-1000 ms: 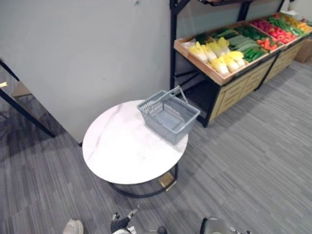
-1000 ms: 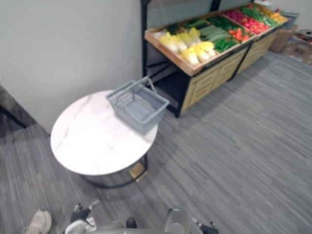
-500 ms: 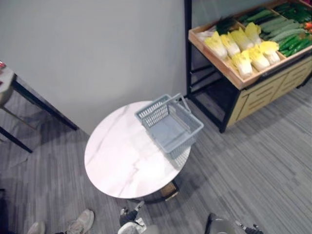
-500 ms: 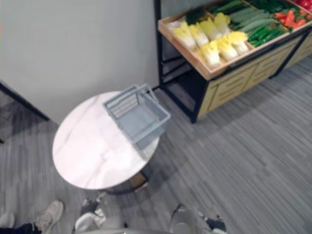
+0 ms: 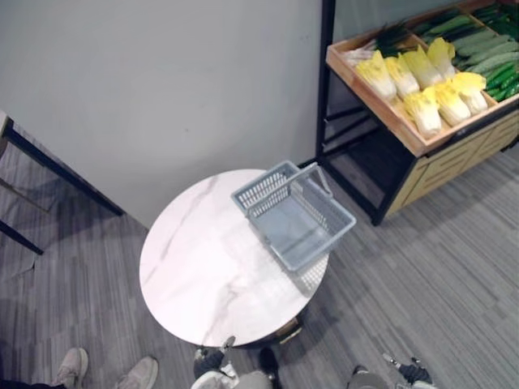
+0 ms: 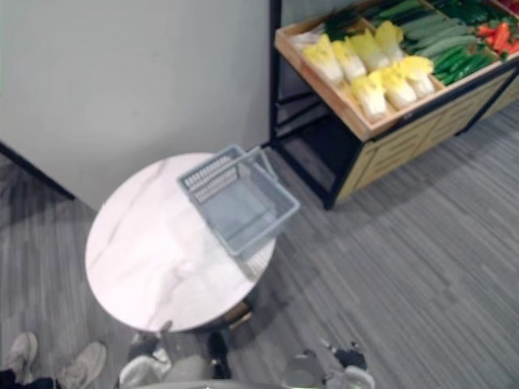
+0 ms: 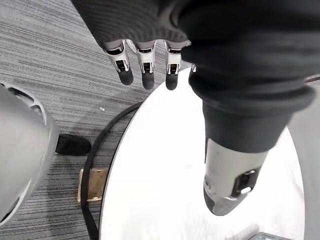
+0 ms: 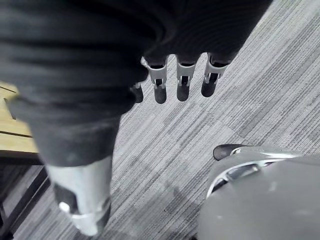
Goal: Pick vegetable in the basket
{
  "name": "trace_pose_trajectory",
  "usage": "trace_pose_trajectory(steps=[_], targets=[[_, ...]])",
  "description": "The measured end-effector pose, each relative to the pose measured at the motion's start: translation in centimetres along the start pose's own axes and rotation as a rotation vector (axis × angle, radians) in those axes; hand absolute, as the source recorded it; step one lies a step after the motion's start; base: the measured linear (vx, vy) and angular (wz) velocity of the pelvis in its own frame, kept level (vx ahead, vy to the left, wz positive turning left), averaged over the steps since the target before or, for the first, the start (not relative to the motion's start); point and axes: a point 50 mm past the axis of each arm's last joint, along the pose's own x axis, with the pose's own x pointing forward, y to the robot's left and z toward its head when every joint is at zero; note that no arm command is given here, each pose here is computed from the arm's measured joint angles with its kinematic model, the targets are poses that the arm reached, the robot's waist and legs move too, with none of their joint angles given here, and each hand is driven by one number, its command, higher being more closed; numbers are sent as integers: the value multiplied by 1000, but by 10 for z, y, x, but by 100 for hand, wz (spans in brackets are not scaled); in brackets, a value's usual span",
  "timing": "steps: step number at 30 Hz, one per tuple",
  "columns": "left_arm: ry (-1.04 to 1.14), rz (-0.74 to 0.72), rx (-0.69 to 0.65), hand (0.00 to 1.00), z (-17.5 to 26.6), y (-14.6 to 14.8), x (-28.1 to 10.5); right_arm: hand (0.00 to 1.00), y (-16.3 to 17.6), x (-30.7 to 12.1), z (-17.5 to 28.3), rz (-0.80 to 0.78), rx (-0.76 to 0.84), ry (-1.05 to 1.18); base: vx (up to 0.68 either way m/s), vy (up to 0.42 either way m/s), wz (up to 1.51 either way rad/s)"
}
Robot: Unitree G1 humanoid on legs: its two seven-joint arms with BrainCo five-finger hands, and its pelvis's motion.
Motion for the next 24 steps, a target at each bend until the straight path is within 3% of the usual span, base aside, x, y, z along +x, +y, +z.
trace_pose_trajectory(steps=[13,24], targets=[[-42,-26,99,0,10,5,4,0,7,-1,0,31,-80,-8,6,-1,27],[3,20,89,0,-2,18,2,0,26,0,18,100,-174,-68,-32,-101,17]])
